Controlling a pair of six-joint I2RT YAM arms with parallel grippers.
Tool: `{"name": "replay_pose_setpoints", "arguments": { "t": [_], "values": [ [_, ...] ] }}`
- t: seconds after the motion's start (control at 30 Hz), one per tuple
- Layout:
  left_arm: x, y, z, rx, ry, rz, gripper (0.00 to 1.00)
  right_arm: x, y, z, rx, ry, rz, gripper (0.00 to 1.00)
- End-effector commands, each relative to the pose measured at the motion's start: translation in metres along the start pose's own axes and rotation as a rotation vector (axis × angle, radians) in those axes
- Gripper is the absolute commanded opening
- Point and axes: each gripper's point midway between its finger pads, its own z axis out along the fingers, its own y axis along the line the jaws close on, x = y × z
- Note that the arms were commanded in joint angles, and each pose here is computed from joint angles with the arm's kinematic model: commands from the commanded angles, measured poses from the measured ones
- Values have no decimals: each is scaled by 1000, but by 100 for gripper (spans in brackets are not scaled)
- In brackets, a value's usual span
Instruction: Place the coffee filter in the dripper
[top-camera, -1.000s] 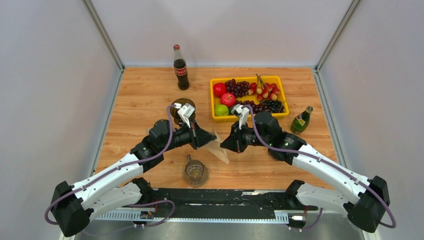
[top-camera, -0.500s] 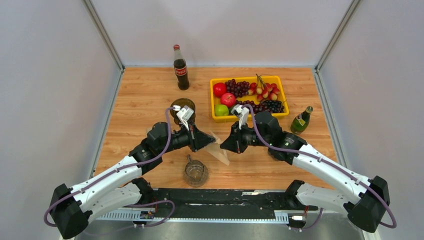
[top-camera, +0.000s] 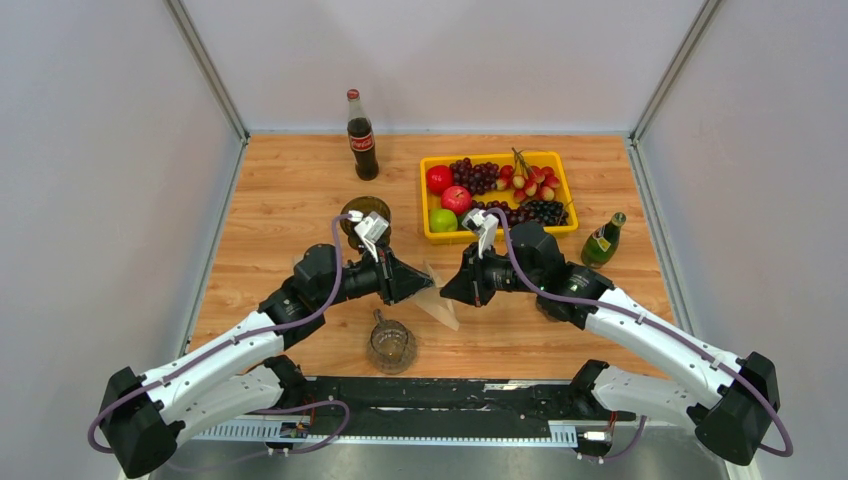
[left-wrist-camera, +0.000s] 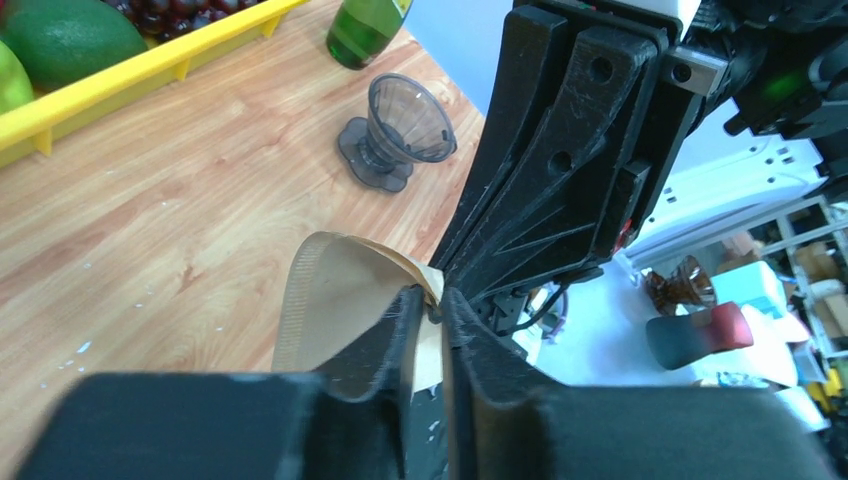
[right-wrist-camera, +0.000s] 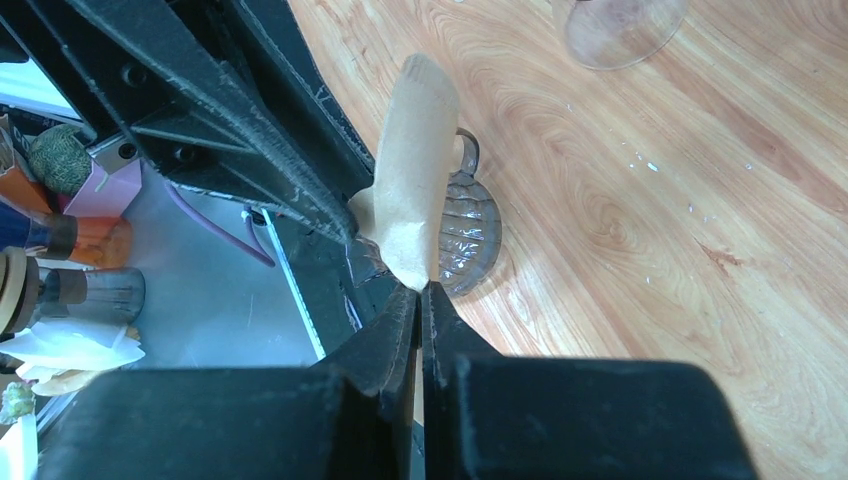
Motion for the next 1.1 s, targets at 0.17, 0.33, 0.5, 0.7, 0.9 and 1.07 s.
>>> {"name": "replay_pose_setpoints", "arguments": {
  "t": [0.17,0.33,0.5,0.7,0.9,1.07],
  "values": [
    [-2,-7,1,43,-19,32,0,-27,16,-7,-38,-73,-14,7],
    [-6,-3,-6,19,-64,35,0,-31,15,-9,-23,-91,-7,12],
    [-10,1,-10,-25,-84,34,0,-33,16,-10,-25,-94,-3,17],
    [-10,2,-7,-28,-70,20,0,-32,14,-8,-25,-86,-21,48],
    [-12,-5,-3,4,-62,13,0,-40,9,-6,6,-109,-48,60],
    [-10,-6,0,13,-45,-4,0,-44,-7,0,81,-124,-38,63]
  ]
}}
